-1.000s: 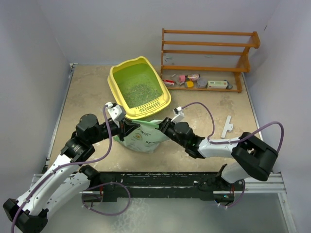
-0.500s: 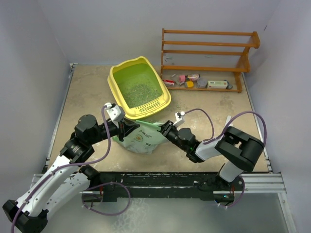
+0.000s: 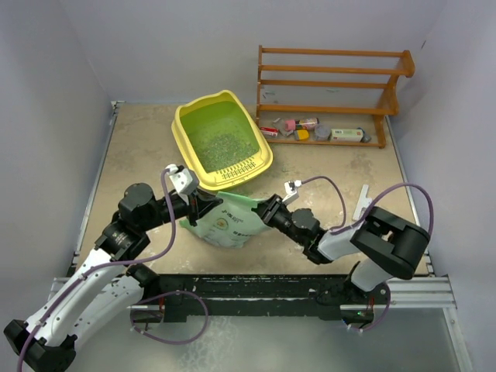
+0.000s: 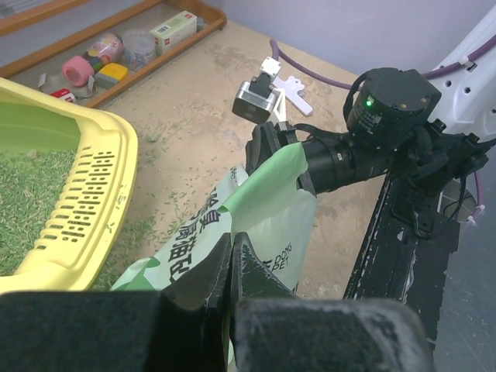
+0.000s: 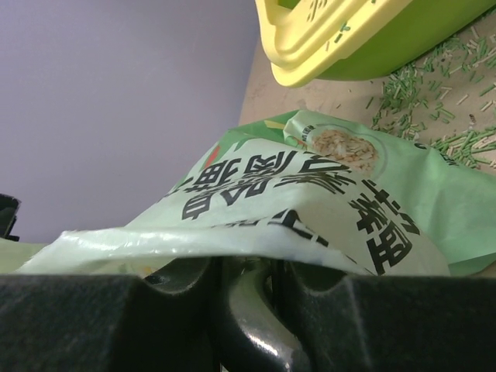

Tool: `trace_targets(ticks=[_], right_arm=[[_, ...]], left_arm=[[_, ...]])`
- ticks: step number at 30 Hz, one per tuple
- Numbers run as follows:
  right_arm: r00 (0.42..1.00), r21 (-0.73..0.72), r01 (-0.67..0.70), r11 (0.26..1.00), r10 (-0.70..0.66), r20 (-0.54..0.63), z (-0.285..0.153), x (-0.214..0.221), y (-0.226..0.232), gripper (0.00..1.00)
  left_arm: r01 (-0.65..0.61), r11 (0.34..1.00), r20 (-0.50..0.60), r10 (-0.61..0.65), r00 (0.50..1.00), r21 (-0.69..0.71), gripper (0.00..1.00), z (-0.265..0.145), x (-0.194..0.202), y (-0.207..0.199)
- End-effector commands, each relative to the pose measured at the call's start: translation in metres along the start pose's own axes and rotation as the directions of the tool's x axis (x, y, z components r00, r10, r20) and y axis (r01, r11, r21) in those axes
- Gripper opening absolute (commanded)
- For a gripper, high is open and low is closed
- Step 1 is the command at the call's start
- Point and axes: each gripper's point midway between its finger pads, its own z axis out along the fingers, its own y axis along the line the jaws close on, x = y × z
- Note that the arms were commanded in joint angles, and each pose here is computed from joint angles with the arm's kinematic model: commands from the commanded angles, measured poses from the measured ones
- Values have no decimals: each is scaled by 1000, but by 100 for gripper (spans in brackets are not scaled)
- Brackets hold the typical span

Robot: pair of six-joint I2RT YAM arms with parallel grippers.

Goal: Fill the litter box with clean litter

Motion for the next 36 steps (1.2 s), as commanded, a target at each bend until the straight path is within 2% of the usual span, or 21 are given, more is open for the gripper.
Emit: trace_targets(ticks=[1, 15, 23, 36], right_arm=[[999, -151, -43, 988, 39, -27, -13, -1, 49, 0], [997, -62, 64, 996, -60, 58, -52, -35, 70, 0], [994, -35, 41, 999, -37, 102, -79, -45, 64, 0], [965, -36, -20, 999, 29, 259, -117, -78, 63, 0]], left_arm=[[-63, 998, 127, 64, 990, -7, 0, -4, -42, -3], [-71, 997, 143, 71, 987, -12, 0, -8, -45, -5], [-76, 997, 150, 76, 986, -5, 0, -11, -47, -8], [-81, 997, 157, 77, 985, 18, 0, -14, -47, -13]])
